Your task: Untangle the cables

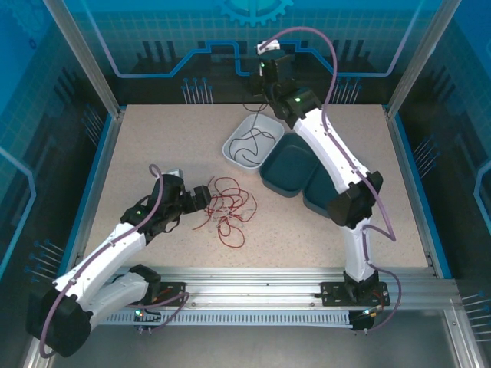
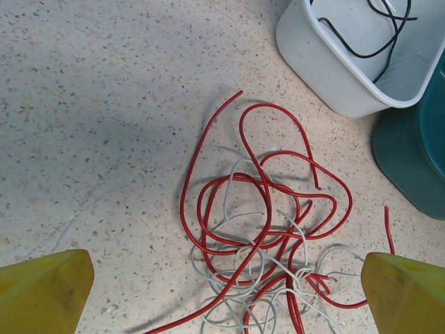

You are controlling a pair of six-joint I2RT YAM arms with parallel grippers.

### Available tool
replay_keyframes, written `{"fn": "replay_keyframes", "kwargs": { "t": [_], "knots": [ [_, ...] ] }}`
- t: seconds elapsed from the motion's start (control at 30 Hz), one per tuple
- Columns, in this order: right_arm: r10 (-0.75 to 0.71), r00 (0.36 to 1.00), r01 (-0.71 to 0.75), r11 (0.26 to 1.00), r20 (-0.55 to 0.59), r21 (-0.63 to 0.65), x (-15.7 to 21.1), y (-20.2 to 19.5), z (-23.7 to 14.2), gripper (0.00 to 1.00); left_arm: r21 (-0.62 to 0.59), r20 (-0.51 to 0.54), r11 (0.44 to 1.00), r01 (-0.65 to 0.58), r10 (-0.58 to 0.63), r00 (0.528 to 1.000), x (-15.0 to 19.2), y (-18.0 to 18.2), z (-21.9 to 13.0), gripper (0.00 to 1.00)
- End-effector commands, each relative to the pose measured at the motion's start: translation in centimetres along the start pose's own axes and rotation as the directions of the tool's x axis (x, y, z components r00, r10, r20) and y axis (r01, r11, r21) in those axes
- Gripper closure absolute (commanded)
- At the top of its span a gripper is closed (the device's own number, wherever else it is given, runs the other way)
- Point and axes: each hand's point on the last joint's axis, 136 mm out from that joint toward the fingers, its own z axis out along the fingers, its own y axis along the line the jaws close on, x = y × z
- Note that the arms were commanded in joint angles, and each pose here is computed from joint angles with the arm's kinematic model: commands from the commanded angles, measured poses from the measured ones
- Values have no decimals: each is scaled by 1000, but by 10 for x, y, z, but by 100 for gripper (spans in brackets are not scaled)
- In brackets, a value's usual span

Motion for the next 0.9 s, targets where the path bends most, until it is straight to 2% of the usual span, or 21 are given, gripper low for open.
{"fn": "replay_keyframes", "kwargs": {
  "t": [0.0,0.53,0.87],
  "knots": [
    [-6,1000,5,998,13,62,-5,-18,7,100,-13,17,1000,-20,20,1000,-6,2,-5,1],
    [41,983,-33,998,-179,46,78,-17,46,100,-9,17,1000,-12,12,1000,-7,3,-3,1],
    [97,930,-98,995,-354,16,149,-5,50,100,-2,7,1000,-17,17,1000,-5,2,1,1]
  ]
}}
